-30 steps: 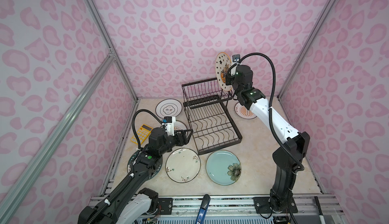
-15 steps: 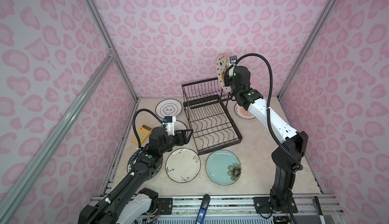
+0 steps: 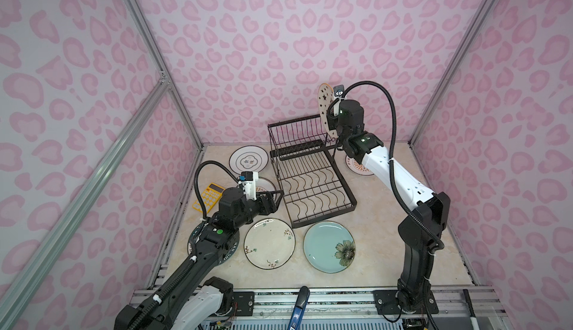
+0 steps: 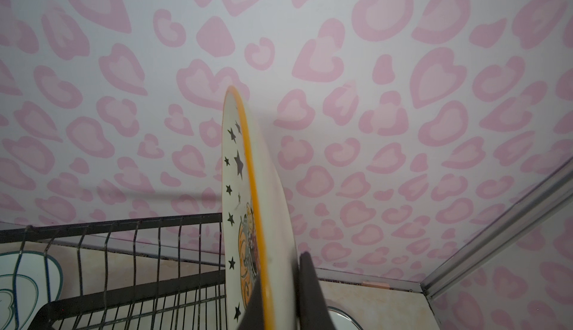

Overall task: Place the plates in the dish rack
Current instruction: 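Lower the plate into the far rack slot and open the right gripper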

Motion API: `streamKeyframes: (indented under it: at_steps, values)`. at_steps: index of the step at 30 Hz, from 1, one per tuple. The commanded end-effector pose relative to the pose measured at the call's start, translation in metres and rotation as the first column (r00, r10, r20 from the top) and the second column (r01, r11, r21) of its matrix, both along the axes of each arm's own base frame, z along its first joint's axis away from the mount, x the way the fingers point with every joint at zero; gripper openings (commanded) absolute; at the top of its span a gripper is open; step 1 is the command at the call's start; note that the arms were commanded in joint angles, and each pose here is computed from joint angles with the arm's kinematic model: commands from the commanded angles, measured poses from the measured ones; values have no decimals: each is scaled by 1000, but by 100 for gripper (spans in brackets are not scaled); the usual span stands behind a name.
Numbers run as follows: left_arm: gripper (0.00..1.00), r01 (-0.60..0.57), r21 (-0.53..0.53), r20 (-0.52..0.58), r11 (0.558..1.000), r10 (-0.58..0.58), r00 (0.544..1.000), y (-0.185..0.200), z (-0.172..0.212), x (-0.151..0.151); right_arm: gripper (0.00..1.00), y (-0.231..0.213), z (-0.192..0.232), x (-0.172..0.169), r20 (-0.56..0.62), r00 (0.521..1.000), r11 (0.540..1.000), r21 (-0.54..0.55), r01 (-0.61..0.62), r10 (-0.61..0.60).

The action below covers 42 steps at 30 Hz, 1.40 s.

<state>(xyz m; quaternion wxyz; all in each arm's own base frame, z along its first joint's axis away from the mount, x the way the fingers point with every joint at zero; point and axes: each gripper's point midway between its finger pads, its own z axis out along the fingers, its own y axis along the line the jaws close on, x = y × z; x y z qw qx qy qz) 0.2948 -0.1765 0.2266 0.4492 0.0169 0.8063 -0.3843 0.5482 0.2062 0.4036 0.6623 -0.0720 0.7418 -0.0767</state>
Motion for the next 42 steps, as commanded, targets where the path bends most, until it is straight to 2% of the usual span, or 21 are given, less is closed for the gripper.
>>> streamKeyframes:
  at_steps: [1, 27, 32, 42]
  values:
    - [79, -5, 16, 17, 1000, 5, 1000, 2, 2, 0, 0, 1, 25, 2, 111, 993, 998, 51, 22, -28]
    - [81, -11, 25, 11, 1000, 10, 1000, 5, -1, -3, 0, 3, -4, 1, 60, 996, 998, 11, 67, -68]
    - [81, -14, 28, 5, 1000, 14, 1000, 5, -2, -3, 14, 2, -6, 1, 54, 996, 997, 11, 70, -71]
    - [82, -30, 45, -1, 999, 31, 1000, 9, -3, -3, 29, -1, 3, -1, 63, 996, 998, 18, 61, -62]
